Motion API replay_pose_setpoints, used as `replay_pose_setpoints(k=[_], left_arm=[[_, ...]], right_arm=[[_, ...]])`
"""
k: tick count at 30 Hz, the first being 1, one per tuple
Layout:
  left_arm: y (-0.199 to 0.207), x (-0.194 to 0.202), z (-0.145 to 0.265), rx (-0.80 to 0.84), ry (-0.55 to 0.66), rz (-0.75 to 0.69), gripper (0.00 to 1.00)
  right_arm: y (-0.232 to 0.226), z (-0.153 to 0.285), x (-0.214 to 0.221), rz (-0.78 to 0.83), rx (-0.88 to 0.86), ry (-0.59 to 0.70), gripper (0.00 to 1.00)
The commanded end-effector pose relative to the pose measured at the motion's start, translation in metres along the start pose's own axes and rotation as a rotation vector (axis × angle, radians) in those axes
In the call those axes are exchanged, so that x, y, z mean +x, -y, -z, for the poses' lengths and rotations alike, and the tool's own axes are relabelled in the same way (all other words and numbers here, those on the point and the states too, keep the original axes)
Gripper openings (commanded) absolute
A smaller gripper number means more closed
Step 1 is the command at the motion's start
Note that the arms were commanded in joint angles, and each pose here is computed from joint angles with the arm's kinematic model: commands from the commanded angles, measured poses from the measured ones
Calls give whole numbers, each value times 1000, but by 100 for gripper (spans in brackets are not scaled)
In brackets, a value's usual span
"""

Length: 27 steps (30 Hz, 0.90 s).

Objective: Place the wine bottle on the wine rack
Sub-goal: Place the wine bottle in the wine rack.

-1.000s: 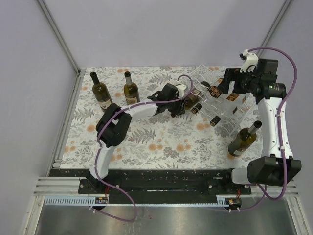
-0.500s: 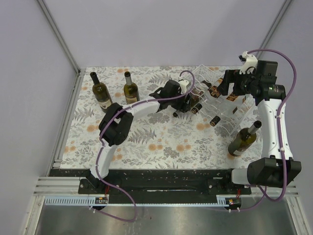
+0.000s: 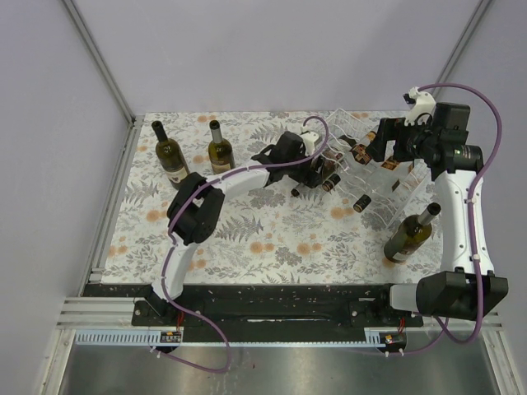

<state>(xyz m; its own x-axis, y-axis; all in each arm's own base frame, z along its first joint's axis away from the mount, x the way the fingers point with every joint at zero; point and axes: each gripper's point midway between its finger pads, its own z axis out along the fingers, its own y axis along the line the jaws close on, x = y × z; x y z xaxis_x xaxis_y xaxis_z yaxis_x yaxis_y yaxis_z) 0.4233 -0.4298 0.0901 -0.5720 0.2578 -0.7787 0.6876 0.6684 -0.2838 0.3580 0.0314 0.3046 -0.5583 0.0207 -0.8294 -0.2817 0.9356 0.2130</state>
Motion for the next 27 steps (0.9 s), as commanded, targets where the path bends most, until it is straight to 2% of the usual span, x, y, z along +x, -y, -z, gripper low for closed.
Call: replay_pose_setpoints(k=[1, 11, 15, 21, 27], left_arm=[[5, -32, 32, -3, 75, -41, 89], [15, -28, 91, 29, 62, -74, 93], [22, -25, 132, 57, 47, -116, 94], [21, -18, 202, 12, -31, -393, 93], [24, -21, 277, -25, -87, -629, 94]], right_arm=[[-5, 9, -8, 34, -15, 44, 98], [-11, 14, -8, 34, -34, 50, 98], [-11, 15, -2, 49, -33, 39, 98], [-22, 23, -1, 95, -78, 58, 99], [-39, 31, -16, 53, -136, 153, 99]])
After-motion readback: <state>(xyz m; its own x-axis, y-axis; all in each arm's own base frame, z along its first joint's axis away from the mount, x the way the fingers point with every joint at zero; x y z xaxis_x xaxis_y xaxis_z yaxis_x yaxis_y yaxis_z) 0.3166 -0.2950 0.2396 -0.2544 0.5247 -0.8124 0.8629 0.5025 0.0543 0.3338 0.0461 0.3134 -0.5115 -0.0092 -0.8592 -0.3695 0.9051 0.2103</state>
